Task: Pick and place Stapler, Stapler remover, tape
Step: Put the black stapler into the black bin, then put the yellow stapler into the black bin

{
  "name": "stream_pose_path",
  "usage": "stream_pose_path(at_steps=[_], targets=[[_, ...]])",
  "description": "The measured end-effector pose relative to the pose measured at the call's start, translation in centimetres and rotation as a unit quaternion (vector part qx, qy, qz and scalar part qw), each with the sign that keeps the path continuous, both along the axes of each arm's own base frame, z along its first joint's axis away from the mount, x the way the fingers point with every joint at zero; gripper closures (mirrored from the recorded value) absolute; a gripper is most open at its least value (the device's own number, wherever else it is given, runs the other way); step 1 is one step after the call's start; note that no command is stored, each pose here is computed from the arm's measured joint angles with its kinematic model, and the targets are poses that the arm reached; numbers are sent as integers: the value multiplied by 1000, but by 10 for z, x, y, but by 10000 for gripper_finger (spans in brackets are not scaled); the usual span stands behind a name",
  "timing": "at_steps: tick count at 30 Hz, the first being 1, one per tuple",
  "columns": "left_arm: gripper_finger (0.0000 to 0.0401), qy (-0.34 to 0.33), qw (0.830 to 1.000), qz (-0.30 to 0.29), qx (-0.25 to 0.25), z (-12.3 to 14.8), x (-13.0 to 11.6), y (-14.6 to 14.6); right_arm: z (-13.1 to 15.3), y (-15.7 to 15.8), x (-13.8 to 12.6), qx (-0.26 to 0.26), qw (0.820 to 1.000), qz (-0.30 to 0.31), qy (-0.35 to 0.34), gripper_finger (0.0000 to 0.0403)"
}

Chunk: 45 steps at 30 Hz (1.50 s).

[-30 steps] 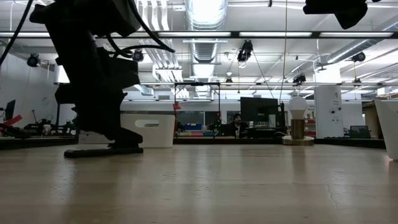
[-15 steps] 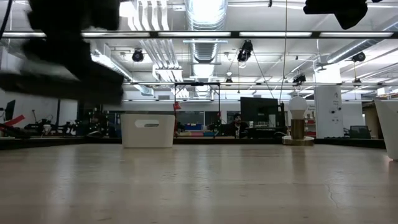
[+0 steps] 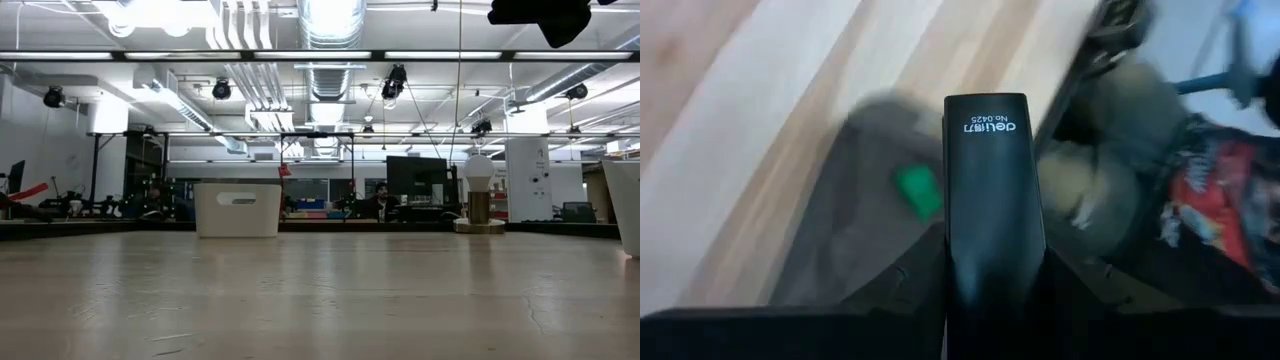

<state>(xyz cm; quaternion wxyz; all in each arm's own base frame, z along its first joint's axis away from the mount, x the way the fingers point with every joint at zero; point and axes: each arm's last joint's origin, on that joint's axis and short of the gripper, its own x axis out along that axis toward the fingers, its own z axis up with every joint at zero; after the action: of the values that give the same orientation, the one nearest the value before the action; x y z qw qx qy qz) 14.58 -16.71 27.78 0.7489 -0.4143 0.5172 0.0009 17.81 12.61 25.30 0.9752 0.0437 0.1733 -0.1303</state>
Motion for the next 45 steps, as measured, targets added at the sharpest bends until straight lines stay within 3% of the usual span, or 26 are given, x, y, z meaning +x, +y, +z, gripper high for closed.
stream_pose_path(at_steps=[5,12,16,21,32,38,42,45], targets=[[272,42,999,10,8,-16,-14,-23,0,0,0,0,1000,0,0,333],[271,69,995,12,68,-46,-6,-38,0,0,0,-1,1000,0,0,345],[271,118,990,-2,80,-63,-4,-44,0,0,0,-1,1000,0,-1,346],[268,134,987,0,90,-72,-1,-48,0,0,0,-1,1000,0,-1,340],[196,159,982,47,86,-68,-5,-40,0,0,0,1,1000,0,-1,346],[180,111,989,55,75,-55,-3,-35,0,0,0,0,1000,0,-1,351],[181,28,994,63,81,-38,4,-33,0,0,0,0,1000,0,-1,349],[181,-58,989,86,108,-21,13,-29,0,0,0,0,1000,0,0,349]])
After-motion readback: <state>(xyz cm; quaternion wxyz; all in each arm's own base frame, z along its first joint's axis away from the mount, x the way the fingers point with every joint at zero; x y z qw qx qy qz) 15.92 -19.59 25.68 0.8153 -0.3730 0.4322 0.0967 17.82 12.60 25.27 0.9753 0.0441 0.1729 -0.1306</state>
